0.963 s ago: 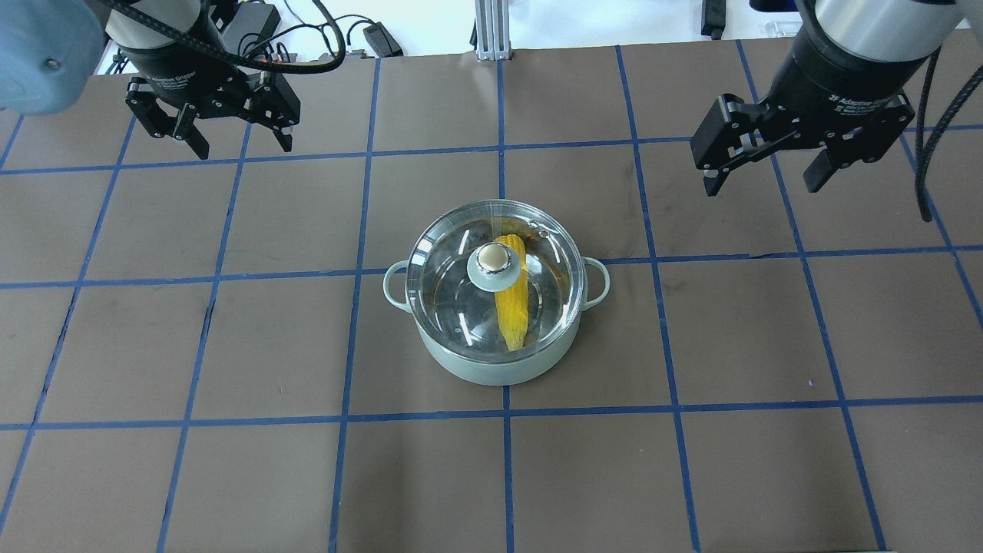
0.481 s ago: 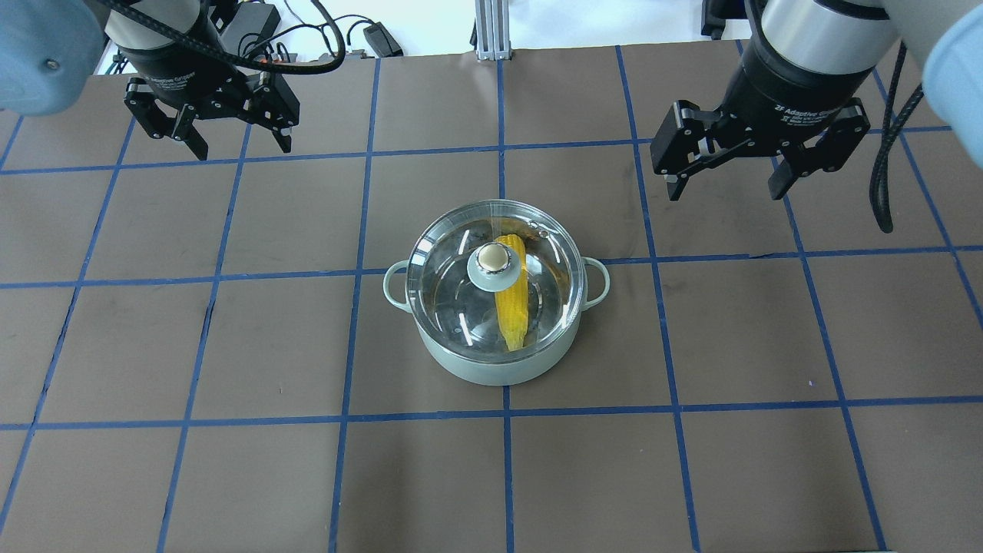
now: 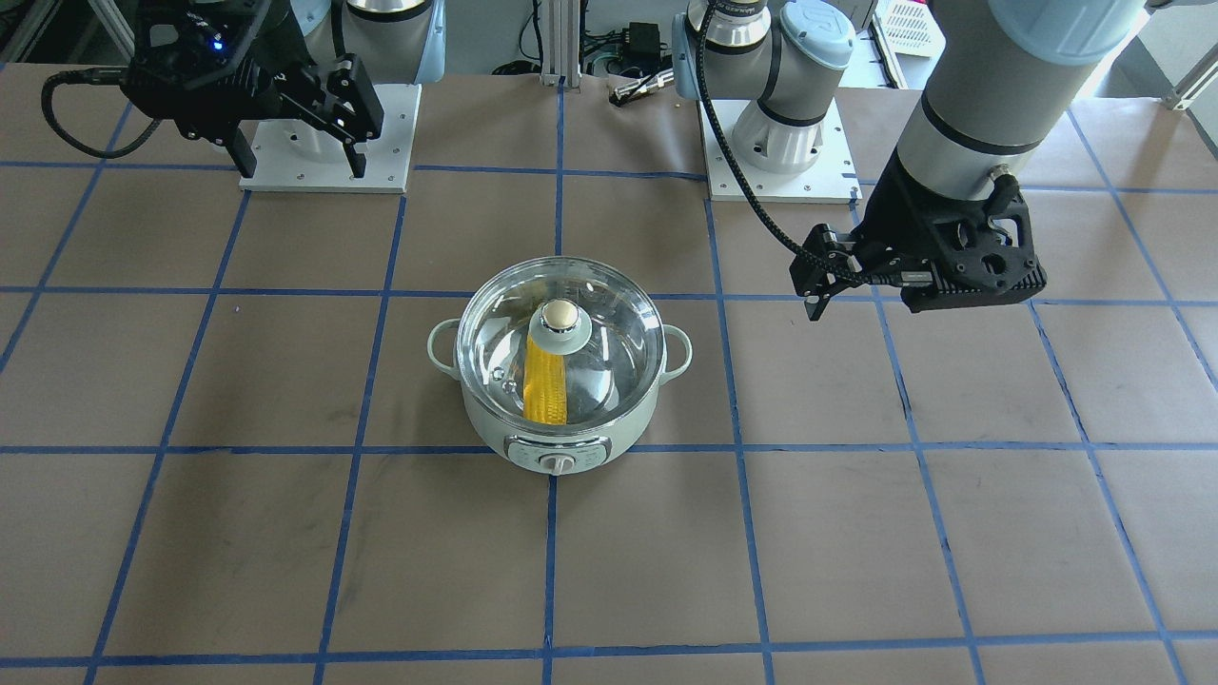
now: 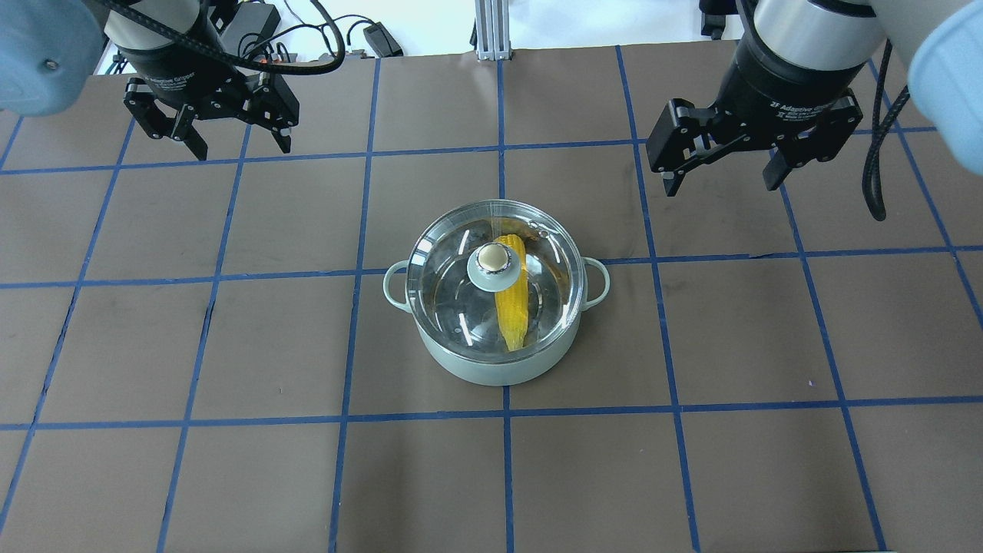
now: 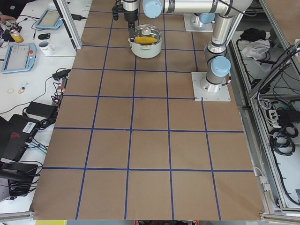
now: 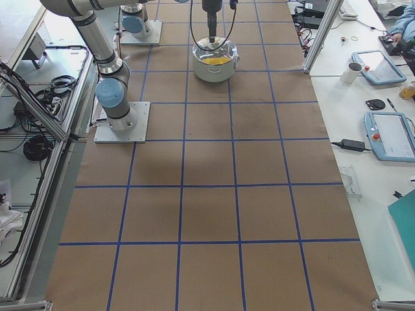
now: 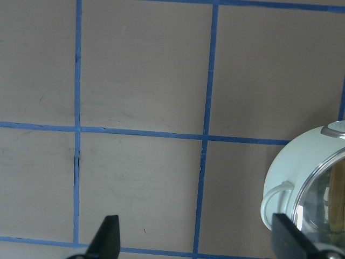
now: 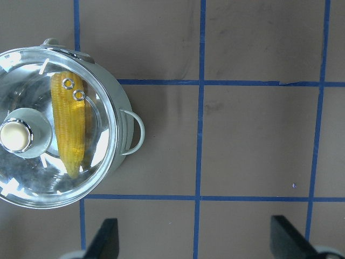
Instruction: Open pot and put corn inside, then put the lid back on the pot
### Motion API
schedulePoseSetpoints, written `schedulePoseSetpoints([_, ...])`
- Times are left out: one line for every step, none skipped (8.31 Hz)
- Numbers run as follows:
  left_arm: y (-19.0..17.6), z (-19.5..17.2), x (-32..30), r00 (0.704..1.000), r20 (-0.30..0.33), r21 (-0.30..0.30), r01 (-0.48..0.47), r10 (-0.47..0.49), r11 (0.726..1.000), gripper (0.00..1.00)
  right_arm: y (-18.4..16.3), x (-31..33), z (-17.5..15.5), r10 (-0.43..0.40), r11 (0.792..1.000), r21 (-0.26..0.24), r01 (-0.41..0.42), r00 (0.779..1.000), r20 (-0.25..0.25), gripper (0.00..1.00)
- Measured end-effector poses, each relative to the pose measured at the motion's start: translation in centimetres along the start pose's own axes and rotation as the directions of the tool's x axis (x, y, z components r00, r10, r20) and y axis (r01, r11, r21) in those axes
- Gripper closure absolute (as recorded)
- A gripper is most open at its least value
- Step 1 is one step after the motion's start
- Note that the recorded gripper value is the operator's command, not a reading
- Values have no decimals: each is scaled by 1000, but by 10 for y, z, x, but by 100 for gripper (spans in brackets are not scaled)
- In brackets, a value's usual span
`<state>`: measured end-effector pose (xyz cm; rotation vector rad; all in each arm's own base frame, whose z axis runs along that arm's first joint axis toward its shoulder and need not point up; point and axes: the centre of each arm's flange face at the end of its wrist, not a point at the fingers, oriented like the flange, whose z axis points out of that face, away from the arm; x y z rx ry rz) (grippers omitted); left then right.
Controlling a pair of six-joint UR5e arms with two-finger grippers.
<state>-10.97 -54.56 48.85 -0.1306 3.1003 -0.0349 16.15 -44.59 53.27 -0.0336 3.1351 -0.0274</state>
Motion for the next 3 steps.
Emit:
schedulePoseSetpoints([0,0,0,1000,0,0,0,0,1000,0,-1,0,1,-3,1000,-2,3,1000,-1,0])
schedulePoseSetpoints([0,1,0,1000,0,-1,0,0,1000,0,-1,0,1,-3,1000,-3,3,1000,-3,0])
schedulePoseSetpoints([-1,1,0,1000,0,-3,1,-1,1000,0,-1,0,1,-3,1000,-3,3,1000,-4,0])
